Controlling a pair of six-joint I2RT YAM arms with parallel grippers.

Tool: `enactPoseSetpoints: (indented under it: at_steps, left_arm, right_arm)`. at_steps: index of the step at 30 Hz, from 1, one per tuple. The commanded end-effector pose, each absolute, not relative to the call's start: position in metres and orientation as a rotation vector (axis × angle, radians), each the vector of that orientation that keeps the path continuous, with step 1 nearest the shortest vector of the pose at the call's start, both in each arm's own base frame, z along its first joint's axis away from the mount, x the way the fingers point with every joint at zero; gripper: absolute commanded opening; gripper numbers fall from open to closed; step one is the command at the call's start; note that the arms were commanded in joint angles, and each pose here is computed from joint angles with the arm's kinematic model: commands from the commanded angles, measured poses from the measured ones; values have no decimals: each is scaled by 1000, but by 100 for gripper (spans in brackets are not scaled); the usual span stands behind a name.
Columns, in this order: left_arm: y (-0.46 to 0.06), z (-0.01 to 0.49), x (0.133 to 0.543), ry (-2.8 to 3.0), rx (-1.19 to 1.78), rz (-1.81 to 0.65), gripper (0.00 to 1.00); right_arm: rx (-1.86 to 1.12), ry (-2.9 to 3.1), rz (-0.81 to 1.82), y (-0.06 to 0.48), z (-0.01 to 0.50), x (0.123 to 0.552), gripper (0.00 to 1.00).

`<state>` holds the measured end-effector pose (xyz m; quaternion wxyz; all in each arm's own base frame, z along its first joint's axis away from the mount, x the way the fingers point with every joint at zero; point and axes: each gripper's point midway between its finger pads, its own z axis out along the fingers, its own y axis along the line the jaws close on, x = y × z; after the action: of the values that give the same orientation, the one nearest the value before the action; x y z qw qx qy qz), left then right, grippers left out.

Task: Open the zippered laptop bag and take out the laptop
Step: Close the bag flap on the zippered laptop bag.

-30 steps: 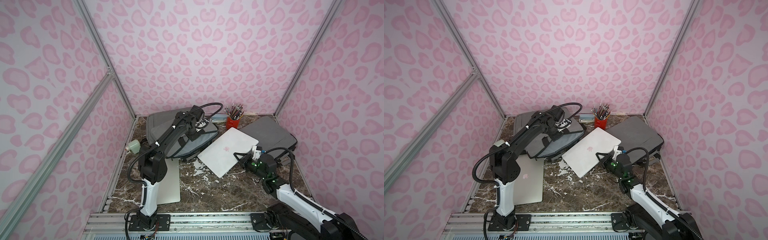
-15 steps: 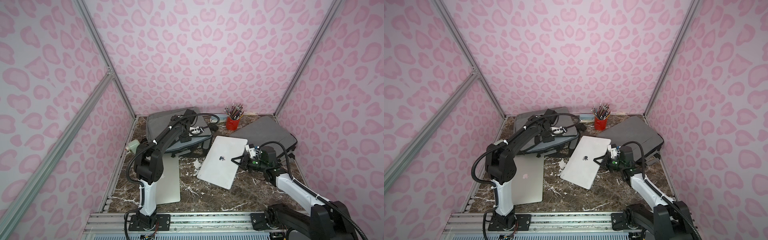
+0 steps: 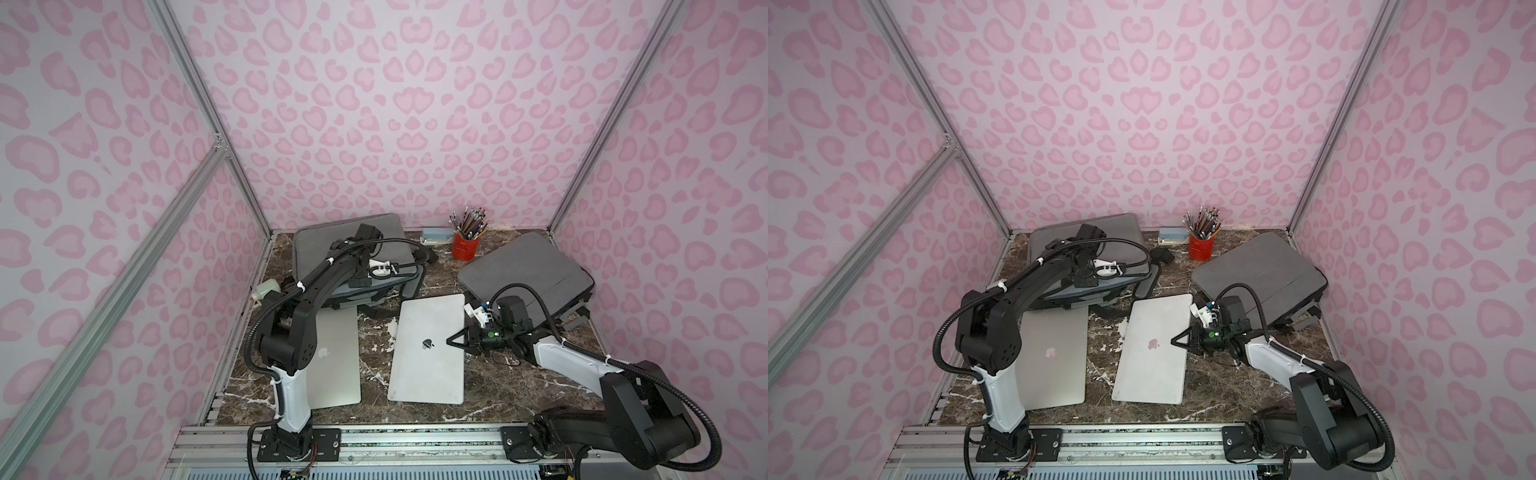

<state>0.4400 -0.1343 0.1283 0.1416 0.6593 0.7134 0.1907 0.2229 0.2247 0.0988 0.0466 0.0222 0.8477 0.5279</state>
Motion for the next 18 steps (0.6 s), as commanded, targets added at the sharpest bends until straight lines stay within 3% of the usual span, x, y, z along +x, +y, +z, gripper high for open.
enactPoseSetpoints:
  at_steps: [1, 9, 18]
  left_arm:
    - [-129, 131, 441, 2028, 1910, 580, 2]
    - [-125, 107, 438, 2110, 1880, 569, 2]
    - [-127, 103, 436, 2197, 1804, 528, 18]
  right_arm:
    - [-107, 2499, 1723, 244, 116, 220, 0]
    - [-193, 2470, 1786, 257, 128, 209, 0]
    - [-117, 2555, 1802, 255, 102, 192, 0]
